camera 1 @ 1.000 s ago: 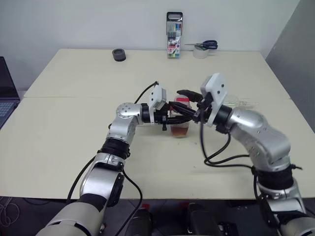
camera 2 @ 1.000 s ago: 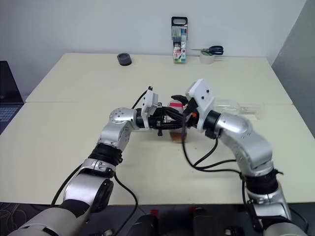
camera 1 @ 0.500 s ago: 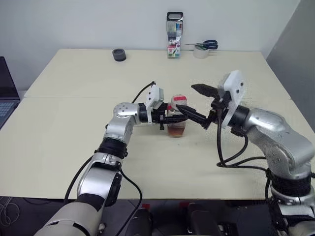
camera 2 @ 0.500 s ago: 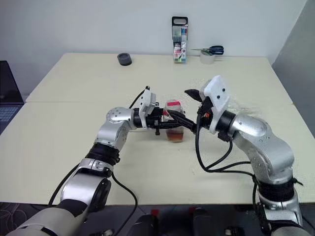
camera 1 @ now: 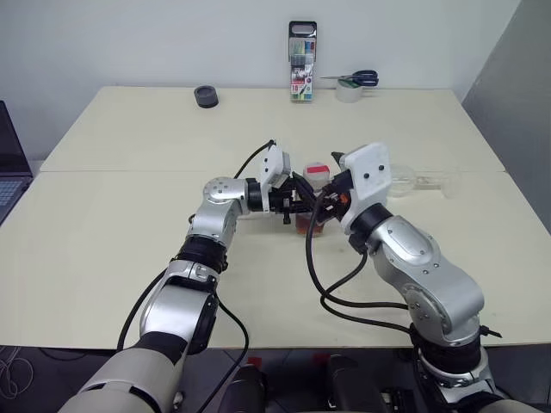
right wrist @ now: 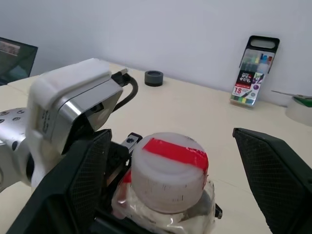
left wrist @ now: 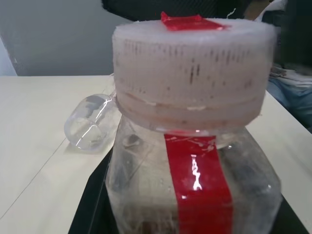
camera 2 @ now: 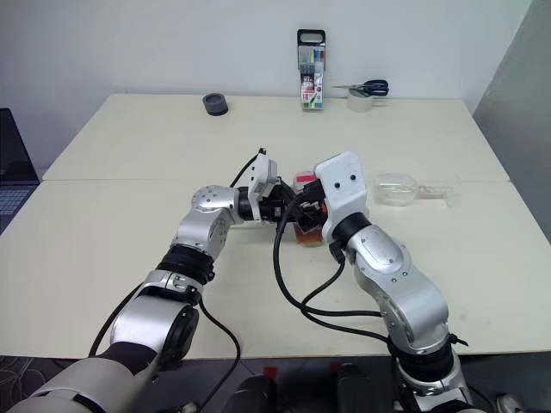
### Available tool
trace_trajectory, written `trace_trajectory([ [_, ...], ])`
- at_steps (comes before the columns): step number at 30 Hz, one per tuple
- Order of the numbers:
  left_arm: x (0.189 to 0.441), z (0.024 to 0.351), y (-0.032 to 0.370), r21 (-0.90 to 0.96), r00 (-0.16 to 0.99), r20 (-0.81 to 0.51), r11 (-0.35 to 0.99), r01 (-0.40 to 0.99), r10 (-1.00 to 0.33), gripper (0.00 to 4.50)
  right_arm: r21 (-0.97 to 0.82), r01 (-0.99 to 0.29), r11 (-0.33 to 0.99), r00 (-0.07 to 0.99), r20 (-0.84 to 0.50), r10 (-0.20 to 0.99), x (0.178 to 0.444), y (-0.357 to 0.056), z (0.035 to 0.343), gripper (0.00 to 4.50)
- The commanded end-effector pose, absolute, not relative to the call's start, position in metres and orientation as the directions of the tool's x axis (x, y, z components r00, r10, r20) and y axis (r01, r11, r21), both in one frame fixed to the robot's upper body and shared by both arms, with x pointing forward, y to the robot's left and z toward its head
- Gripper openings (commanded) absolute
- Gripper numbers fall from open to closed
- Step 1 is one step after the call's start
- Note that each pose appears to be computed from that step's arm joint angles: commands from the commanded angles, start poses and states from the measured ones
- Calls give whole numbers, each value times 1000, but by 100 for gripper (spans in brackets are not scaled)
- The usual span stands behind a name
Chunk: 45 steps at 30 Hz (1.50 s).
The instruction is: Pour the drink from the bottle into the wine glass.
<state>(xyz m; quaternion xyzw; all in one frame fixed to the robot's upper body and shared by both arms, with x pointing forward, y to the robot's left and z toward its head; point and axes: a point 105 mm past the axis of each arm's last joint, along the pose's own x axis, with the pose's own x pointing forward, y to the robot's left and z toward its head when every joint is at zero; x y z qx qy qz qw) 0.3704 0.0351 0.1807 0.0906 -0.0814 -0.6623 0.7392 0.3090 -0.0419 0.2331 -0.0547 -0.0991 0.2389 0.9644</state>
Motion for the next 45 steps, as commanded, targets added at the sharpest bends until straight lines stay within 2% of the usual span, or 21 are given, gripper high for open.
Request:
trace_trajectory([
  [1, 371, 200, 30, 311, 92, 28, 96, 946, -995, 168, -152, -393, 907, 877, 233, 419, 312, -46, 248, 423],
  [6, 370, 198, 30, 311, 95, 28, 99, 945, -995, 168, -139, -372, 918, 889, 229, 396, 316, -47, 245, 423],
  [9, 370, 198, 30, 312, 96, 28, 100, 945, -995, 168, -135, -366, 921, 889, 243, 389, 316, -46, 247, 338],
  [13, 370, 196, 31, 313, 97, 24, 100, 944, -995, 168, -144, -376, 915, 881, 250, 401, 315, -42, 247, 193],
  [16, 369, 194, 32, 310, 95, 18, 96, 946, -995, 168, -159, -415, 896, 860, 252, 443, 312, -37, 247, 188],
  [19, 369, 194, 32, 308, 92, 13, 91, 947, -996, 168, -194, -498, 845, 810, 245, 533, 308, -29, 246, 188],
  [22, 369, 194, 35, 306, 84, 4, 82, 949, -996, 168, -301, -663, 685, 666, 182, 724, 299, -25, 239, 188],
  [24, 368, 194, 39, 327, 68, -22, 57, 943, -997, 167, -248, -829, 501, 504, 57, 862, 307, -41, 237, 188],
  [26, 368, 195, 41, 339, 64, -28, 51, 939, -998, 167, -176, -894, 413, 414, 34, 910, 307, -50, 244, 188],
  [29, 368, 197, 41, 338, 67, -14, 58, 939, -998, 166, -178, -872, 455, 451, 64, 890, 313, -53, 248, 188],
  [36, 367, 199, 44, 328, 73, 1, 70, 942, -997, 165, -245, -811, 531, 520, 111, 847, 310, -56, 256, 434],
  [37, 367, 199, 44, 327, 74, 1, 70, 942, -997, 165, -255, -805, 535, 525, 111, 844, 308, -56, 257, 450],
  [45, 368, 202, 42, 324, 72, 10, 71, 943, -997, 165, -334, -727, 600, 597, 123, 793, 311, -52, 253, 450],
])
